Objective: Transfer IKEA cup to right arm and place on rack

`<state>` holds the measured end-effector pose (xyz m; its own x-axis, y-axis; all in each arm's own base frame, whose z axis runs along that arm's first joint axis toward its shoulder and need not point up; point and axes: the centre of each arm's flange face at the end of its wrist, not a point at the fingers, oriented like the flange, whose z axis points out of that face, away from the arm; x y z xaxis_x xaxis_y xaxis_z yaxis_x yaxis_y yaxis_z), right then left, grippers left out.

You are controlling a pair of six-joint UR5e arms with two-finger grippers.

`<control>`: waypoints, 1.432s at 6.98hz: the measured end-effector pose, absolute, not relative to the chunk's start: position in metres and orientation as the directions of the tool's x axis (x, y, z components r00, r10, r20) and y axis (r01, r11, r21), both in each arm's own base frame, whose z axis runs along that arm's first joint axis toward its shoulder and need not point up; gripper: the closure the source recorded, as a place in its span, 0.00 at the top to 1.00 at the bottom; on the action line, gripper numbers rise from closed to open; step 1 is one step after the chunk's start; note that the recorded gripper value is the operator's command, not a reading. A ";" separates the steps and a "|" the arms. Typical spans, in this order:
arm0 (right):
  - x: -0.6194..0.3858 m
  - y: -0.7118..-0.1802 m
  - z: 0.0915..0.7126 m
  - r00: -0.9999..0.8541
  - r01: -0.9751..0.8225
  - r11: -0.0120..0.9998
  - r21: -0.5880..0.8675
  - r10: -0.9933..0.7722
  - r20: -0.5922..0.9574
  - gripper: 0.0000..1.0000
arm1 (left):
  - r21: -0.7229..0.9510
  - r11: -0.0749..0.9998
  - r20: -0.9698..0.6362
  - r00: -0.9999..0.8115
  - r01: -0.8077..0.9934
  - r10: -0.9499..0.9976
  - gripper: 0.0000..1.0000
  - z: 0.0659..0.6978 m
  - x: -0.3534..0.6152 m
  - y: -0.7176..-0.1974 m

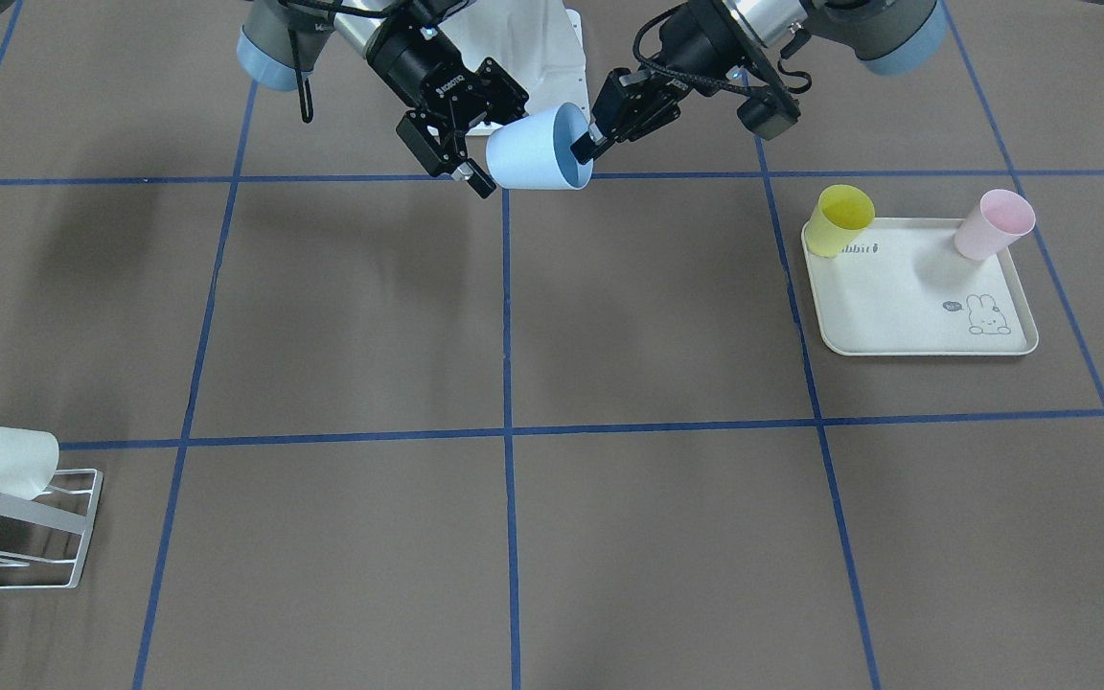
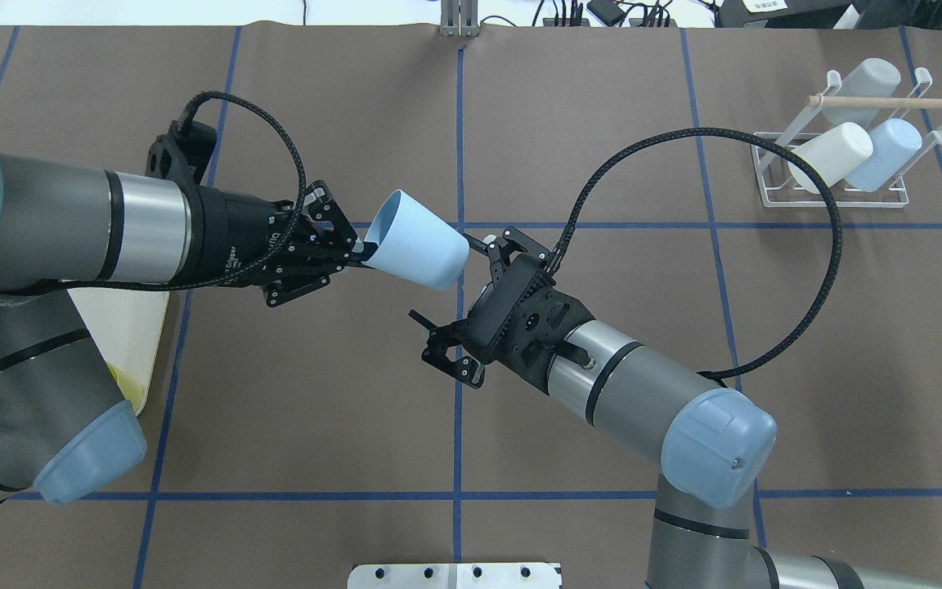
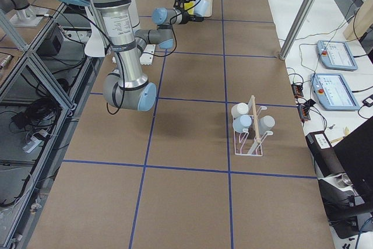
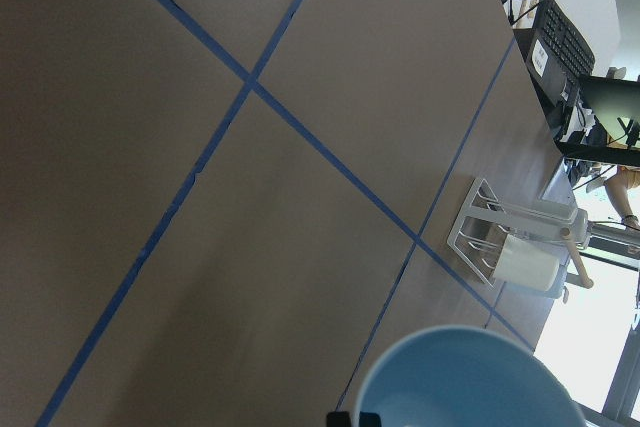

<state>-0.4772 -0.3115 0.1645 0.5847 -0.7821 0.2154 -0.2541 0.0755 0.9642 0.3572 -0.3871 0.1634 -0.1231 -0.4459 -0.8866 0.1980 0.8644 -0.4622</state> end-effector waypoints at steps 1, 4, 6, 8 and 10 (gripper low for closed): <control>-0.477 -0.312 0.164 0.586 -0.251 0.071 0.965 -0.782 0.210 1.00 | -0.460 0.865 -0.888 -0.117 0.200 -0.445 0.00 0.165 0.360 -0.388; -0.476 -0.312 0.164 0.591 -0.250 0.065 0.966 -0.780 0.206 0.72 | -0.455 0.867 -0.891 -0.111 0.205 -0.441 0.00 0.168 0.365 -0.388; -0.474 -0.313 0.163 0.606 -0.247 0.053 0.968 -0.771 0.197 0.54 | -0.454 0.867 -0.891 -0.112 0.207 -0.440 0.00 0.167 0.366 -0.388; -0.472 -0.314 0.162 0.618 -0.245 0.047 0.968 -0.762 0.193 0.47 | -0.452 0.868 -0.892 -0.114 0.206 -0.438 0.00 0.166 0.365 -0.388; -0.472 -0.315 0.162 0.622 -0.245 0.045 0.968 -0.759 0.192 0.45 | -0.425 0.882 -0.905 -0.112 0.204 -0.410 1.00 0.163 0.365 -0.387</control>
